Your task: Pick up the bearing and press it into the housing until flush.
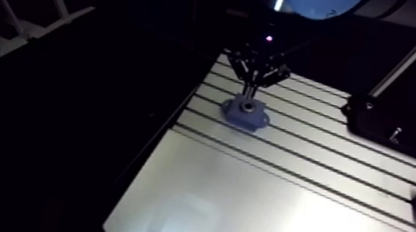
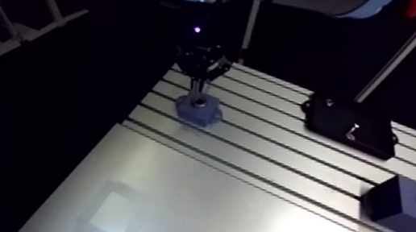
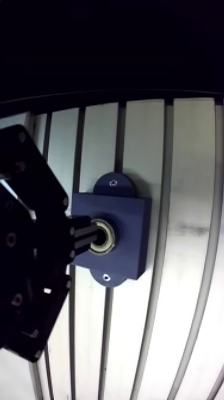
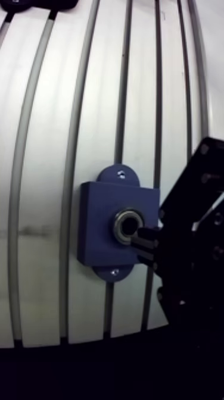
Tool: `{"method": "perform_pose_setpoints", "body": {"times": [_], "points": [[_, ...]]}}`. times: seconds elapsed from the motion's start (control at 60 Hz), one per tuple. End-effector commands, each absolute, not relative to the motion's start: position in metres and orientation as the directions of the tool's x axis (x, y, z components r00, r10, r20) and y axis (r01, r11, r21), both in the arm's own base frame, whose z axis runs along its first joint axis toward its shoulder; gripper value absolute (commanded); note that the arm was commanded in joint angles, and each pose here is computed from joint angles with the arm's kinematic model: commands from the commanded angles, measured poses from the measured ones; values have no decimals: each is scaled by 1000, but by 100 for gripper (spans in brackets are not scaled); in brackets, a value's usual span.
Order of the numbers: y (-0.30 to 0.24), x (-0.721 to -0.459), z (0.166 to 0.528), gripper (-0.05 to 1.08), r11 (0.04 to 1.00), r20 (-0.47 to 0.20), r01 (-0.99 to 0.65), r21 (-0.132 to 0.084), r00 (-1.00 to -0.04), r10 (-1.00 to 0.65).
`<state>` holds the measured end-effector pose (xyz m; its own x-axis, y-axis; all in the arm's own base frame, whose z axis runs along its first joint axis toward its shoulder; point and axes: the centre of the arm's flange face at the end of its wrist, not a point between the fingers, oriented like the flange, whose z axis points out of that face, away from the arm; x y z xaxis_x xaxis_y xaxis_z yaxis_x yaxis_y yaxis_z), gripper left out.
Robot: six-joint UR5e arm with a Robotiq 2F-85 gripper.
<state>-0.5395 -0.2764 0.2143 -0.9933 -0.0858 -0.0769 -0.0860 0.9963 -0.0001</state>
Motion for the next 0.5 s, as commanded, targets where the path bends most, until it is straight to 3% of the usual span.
{"method": "perform_pose_setpoints", "body": {"times": [0.017, 0.5], "points": [[-275, -541, 207, 107, 996, -79, -89, 4, -993, -89], [-272, -542, 203, 107, 996, -88, -86, 7, -992, -85]]}}
